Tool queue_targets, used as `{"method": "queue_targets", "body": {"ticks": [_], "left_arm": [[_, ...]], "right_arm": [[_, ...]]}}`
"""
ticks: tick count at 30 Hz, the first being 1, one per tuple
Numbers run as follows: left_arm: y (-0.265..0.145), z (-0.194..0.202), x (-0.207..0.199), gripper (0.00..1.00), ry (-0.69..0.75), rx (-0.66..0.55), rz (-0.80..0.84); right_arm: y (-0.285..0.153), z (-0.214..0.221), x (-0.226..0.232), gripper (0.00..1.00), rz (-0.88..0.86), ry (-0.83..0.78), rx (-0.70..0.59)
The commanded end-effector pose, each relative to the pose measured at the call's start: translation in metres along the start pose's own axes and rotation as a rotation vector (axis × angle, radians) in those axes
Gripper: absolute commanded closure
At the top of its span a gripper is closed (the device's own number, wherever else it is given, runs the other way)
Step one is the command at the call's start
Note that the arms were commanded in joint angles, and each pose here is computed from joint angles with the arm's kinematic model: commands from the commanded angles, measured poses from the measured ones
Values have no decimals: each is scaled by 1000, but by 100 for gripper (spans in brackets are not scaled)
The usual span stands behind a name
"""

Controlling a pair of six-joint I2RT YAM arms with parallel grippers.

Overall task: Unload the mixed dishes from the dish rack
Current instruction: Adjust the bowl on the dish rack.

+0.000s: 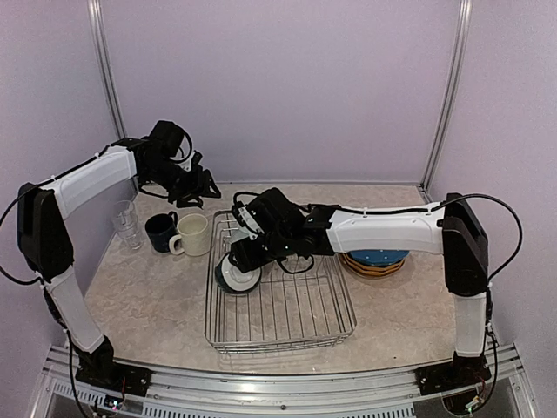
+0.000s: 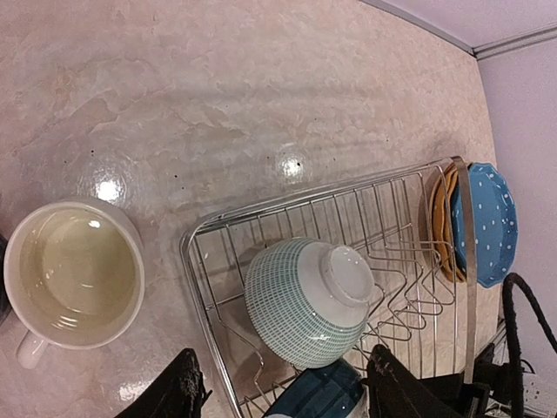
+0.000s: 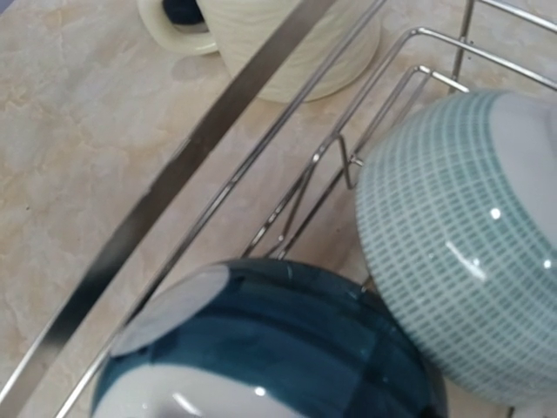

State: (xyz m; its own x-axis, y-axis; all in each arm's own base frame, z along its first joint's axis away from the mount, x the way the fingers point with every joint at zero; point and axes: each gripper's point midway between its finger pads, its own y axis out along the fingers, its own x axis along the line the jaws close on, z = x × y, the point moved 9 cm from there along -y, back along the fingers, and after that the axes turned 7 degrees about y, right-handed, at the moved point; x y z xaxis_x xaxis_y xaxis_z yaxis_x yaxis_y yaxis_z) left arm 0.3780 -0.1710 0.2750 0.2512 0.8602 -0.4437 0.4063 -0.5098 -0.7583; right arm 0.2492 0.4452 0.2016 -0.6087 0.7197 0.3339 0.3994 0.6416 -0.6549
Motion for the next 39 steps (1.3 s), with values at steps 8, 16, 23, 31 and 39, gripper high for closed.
{"method": "queue_targets", "body": {"ticks": [8, 16, 23, 31, 39], "left_arm": [[-10, 2, -10, 38, 27, -24, 19], [-18, 4, -19, 35, 66, -50, 23], [-22, 7, -27, 33, 108, -65, -3], [-23, 7, -27, 20, 108, -67, -7], [-31, 2, -18, 14, 77, -95, -7]], "right_arm": [[-28, 21, 7, 35, -76, 6, 71], [-42, 19, -3, 34, 7, 28, 15], [-25, 0, 13, 12, 68, -10, -7], [-5, -3, 12, 2, 164, -49, 20], [2, 1, 11, 0, 257, -84, 52]]}}
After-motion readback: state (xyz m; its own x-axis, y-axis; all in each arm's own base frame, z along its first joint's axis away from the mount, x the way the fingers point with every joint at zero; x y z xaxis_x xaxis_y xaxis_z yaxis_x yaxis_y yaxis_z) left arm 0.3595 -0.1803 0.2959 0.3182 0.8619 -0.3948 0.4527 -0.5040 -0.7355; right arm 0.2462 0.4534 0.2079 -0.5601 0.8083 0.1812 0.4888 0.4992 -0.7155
